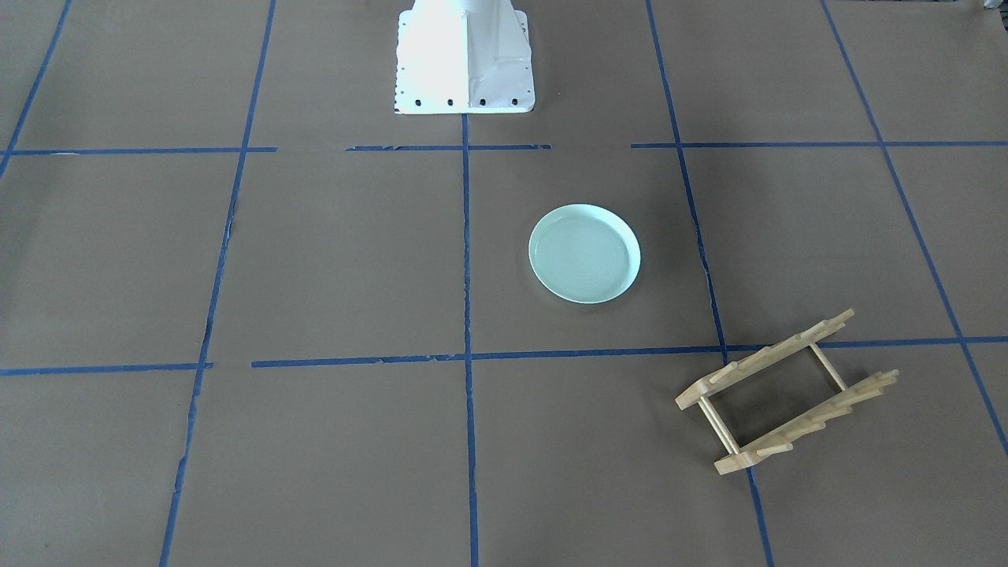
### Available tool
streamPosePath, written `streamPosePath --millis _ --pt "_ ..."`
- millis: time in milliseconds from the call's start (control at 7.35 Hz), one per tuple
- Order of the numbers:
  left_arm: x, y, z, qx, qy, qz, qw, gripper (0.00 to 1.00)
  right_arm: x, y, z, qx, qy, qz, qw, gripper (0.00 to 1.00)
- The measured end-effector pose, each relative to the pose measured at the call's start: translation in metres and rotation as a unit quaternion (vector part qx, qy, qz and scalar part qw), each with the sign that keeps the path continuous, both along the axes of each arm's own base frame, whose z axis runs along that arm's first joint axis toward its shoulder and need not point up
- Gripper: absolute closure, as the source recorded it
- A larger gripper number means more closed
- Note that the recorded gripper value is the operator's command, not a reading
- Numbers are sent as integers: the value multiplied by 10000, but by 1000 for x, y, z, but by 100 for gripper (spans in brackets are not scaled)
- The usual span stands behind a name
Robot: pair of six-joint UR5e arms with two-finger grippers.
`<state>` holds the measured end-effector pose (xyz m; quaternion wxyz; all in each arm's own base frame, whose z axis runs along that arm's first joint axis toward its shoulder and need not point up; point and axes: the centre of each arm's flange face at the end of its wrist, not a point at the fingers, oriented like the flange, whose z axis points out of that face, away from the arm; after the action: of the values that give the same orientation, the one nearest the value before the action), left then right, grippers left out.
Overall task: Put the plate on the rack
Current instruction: 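Move the left gripper down to the rim of the pale green plate, then close the left gripper on the plate rim nearest the rack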
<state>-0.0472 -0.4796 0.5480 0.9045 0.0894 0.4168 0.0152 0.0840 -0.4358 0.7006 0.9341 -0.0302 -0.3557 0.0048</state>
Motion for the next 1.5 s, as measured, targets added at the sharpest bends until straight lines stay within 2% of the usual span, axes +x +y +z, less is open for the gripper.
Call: streamPosePath --millis 272,408,816,952,1224,1496 --pt "73 -4 -65 -359 299 -172 9988 0 0 0 0 -1 0 1 10000 0" --pt "116 -7 -100 -663 453 -277 9964 0 0 0 0 -1 0 0 10000 0" --pt "272 -8 -201 -1639 542 -713 9824 0 0 0 0 5 0 -1 10000 0" --pt "327 -8 -221 -1873 351 -730 9790 0 0 0 0 4 0 -2 10000 0" --pt "436 -24 -263 -1980 -256 -729 9772 0 0 0 0 6 0 -1 10000 0" --pt "528 -20 -276 -2103 -496 -564 9747 0 0 0 0 7 0 -3 10000 0"
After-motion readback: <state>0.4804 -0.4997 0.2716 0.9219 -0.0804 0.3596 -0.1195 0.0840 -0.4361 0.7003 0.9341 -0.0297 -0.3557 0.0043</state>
